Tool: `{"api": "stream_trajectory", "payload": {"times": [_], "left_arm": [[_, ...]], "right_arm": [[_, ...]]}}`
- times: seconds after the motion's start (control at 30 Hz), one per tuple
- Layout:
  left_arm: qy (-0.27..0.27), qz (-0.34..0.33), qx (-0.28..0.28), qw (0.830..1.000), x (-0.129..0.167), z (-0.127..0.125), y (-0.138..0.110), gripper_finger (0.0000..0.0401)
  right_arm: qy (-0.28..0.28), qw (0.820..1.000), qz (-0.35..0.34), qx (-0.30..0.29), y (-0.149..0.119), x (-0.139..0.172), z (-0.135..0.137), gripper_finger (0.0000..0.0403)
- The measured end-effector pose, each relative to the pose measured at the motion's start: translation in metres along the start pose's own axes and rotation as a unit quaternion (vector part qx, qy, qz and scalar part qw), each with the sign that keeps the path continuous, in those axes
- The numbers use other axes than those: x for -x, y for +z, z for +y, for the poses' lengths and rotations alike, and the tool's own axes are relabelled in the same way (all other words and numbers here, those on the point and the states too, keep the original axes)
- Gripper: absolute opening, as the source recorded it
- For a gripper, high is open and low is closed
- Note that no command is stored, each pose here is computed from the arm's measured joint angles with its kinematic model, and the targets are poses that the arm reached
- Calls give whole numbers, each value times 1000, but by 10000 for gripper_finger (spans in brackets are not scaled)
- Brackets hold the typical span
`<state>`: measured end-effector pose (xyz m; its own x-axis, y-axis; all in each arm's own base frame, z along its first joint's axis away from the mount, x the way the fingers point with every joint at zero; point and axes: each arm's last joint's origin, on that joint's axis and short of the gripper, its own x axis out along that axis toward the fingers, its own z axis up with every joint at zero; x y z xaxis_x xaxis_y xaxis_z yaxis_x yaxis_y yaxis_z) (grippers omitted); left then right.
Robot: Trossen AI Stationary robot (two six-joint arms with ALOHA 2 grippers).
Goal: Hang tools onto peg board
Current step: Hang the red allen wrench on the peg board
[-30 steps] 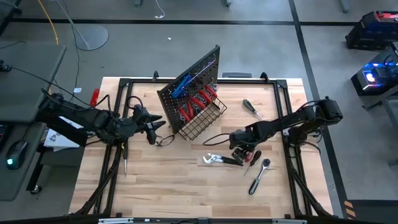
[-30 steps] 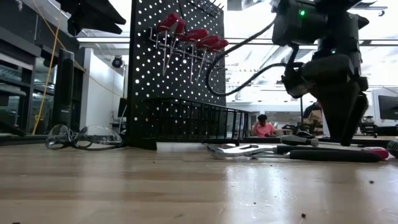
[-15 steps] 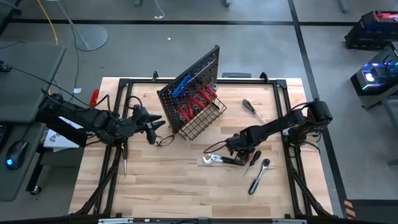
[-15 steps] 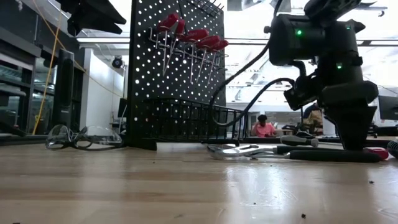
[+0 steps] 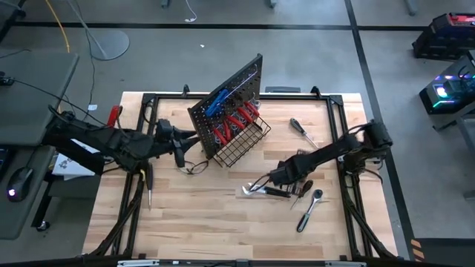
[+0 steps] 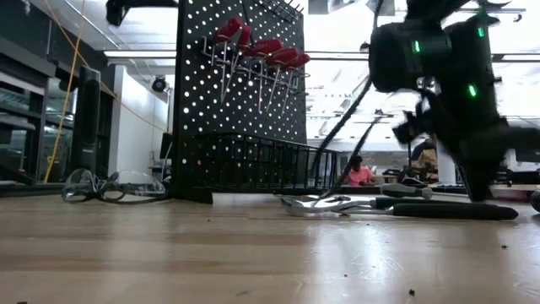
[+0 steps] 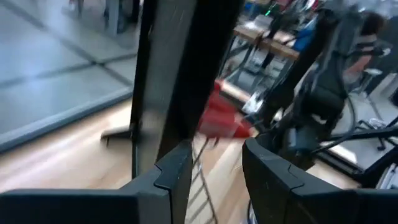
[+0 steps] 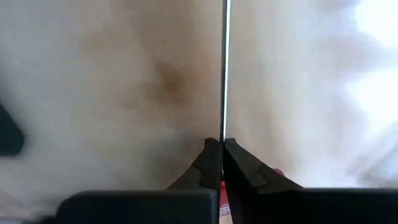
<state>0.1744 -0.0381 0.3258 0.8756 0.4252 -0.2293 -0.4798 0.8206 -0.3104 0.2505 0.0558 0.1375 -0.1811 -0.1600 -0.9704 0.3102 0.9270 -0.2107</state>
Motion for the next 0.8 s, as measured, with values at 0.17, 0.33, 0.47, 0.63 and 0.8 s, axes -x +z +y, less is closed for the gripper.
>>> {"api": "stream_trajectory", "payload": {"times": [0.17,0.33,0.47,0.63,0.8], "left_arm": [[-19,-27,-65,997,6,-6,20,124],[-22,-42,-115,992,10,-9,33,124],[-7,-58,-147,987,10,-9,38,124],[8,-78,-176,981,1,-11,42,124],[-38,-125,-139,982,-14,-22,51,124]], "right_arm": [[-20,999,-46,-2,-2,50,-12,1],[13,991,-121,-63,-8,106,-25,1],[48,971,-195,-130,-14,146,-36,0],[93,918,-310,-231,-14,192,-46,0],[132,830,-443,-312,-6,236,-51,0]]}}
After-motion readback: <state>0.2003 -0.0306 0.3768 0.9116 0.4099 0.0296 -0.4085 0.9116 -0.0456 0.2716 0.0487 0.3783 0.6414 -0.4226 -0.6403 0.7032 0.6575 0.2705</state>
